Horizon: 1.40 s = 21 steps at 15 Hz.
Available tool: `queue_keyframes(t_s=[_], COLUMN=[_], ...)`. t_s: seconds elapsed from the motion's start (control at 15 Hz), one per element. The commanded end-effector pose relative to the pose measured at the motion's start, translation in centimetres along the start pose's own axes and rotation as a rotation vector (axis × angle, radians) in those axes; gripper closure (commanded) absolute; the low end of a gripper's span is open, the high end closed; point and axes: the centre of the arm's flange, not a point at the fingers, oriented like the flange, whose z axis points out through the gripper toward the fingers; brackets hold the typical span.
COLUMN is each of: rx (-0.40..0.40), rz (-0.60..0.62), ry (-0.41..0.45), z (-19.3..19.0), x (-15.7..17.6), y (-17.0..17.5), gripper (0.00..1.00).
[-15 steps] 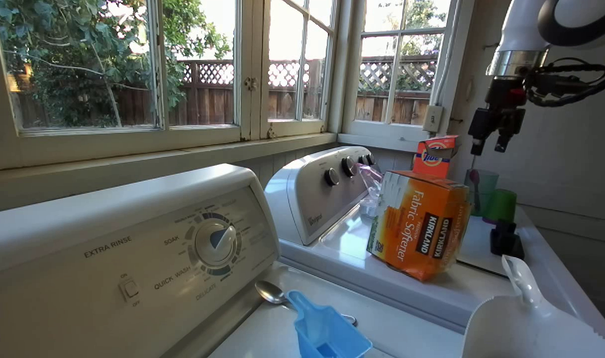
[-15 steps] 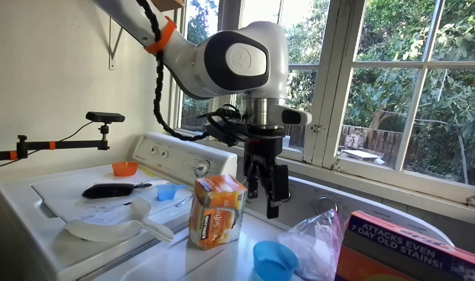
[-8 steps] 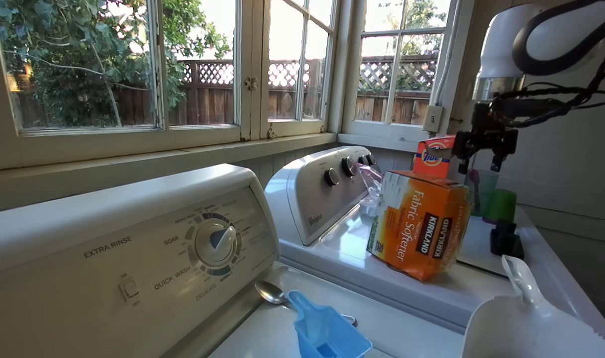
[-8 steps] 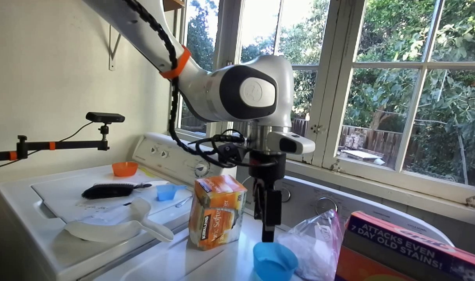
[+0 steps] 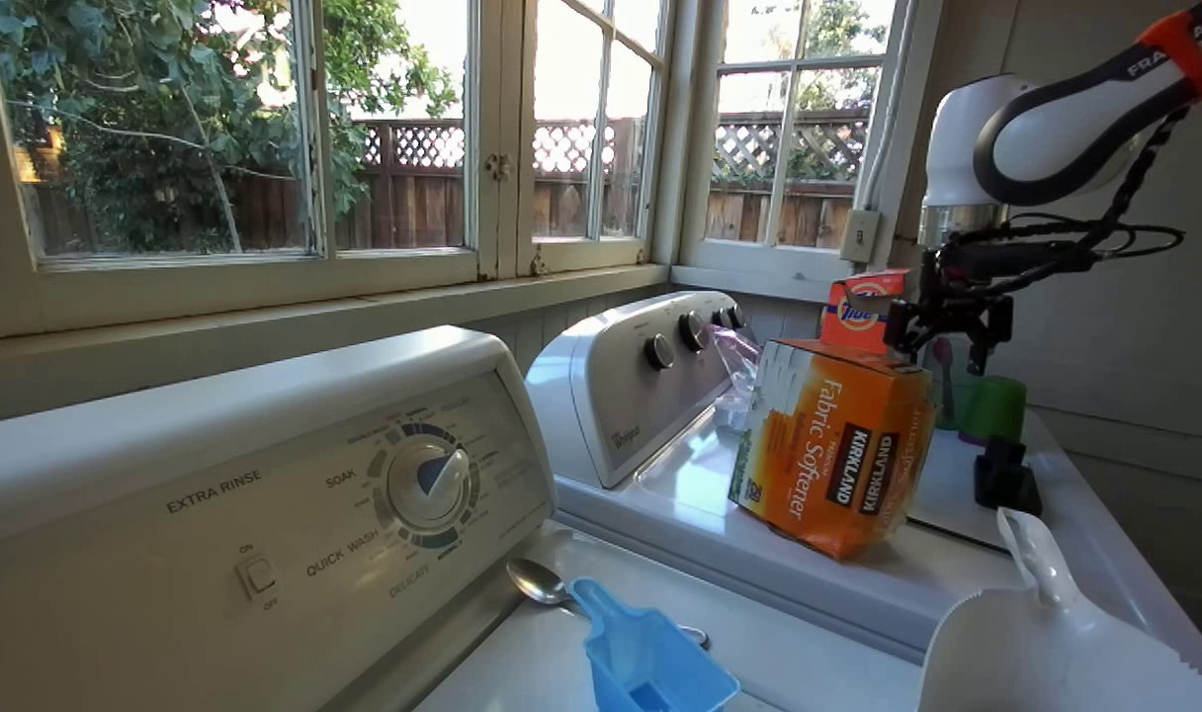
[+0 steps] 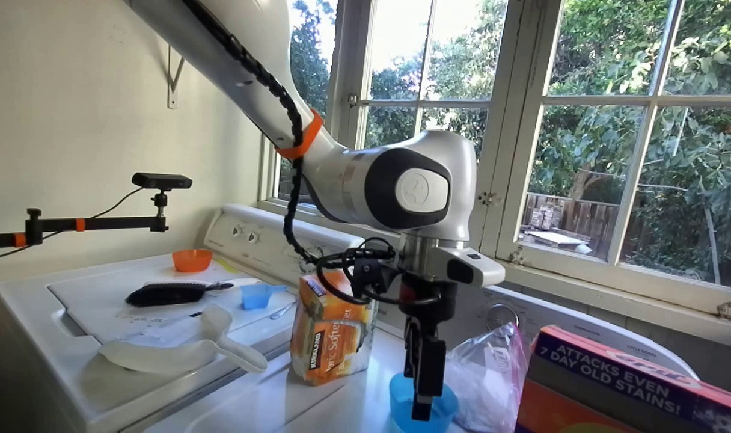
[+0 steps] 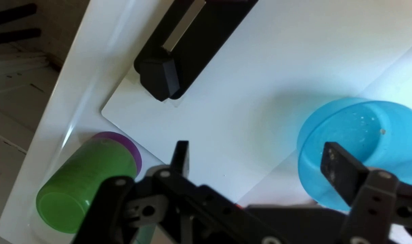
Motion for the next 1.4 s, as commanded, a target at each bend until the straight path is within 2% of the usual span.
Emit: queue_keyframes(t_s=[0.0, 0.33, 0.8, 1.0, 1.13, 1.2, 1.27, 1.33], rx=[0.02, 0.045, 0.034, 0.026, 0.02, 0.018, 0.015, 0.013], rz=[0.008, 0.008, 0.093, 0.096, 0.093, 0.091, 0.087, 0.084], ry=[-0.018, -0.021, 0.017, 0.007, 0.0, -0.001, -0.001, -0.002], z=[1.8, 3.8, 5.4, 6.2, 6.9, 7.1, 7.2, 7.4], x=[0.7, 1.4, 3.2, 3.4, 3.5, 3.5, 3.5, 3.5], y=[-1.1, -2.3, -3.8, -4.6, -5.2, -5.5, -5.7, -5.9], gripper=[0.0, 0.0, 0.01, 0.03, 0.08, 0.31, 0.32, 0.38])
